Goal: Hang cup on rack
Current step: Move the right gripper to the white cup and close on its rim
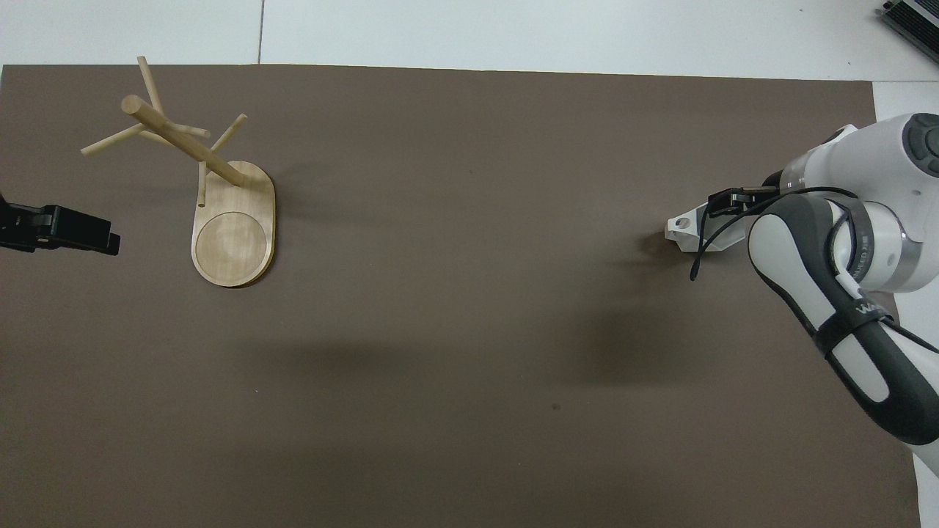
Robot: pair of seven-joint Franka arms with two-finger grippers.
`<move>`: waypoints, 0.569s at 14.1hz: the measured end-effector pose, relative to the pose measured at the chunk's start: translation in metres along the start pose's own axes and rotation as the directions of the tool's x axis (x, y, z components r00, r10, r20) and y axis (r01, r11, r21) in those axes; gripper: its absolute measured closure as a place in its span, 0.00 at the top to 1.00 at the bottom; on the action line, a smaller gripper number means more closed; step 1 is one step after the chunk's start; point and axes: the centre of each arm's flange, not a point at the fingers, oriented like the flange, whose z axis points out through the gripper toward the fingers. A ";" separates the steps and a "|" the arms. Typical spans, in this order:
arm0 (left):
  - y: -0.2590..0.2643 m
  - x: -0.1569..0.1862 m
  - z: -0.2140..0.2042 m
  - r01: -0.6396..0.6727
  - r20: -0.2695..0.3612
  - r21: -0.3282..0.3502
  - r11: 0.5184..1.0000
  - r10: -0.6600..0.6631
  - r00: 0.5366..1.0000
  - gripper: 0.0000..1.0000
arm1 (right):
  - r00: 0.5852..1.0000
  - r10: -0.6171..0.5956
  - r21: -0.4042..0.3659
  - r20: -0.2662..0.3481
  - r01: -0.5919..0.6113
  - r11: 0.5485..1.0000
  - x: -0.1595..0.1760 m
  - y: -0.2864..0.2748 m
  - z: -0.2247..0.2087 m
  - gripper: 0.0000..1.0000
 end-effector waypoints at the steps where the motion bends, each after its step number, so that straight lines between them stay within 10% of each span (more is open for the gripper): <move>1: 0.000 0.000 0.000 0.000 0.000 0.000 1.000 0.000 1.000 1.00 | 1.000 0.000 0.000 0.000 0.000 1.000 0.000 0.000 0.000 0.90; 8: 0.000 0.000 0.000 0.000 0.000 0.000 1.000 0.000 1.000 1.00 | 1.000 -0.014 0.003 -0.001 0.014 1.000 0.000 -0.009 0.000 0.28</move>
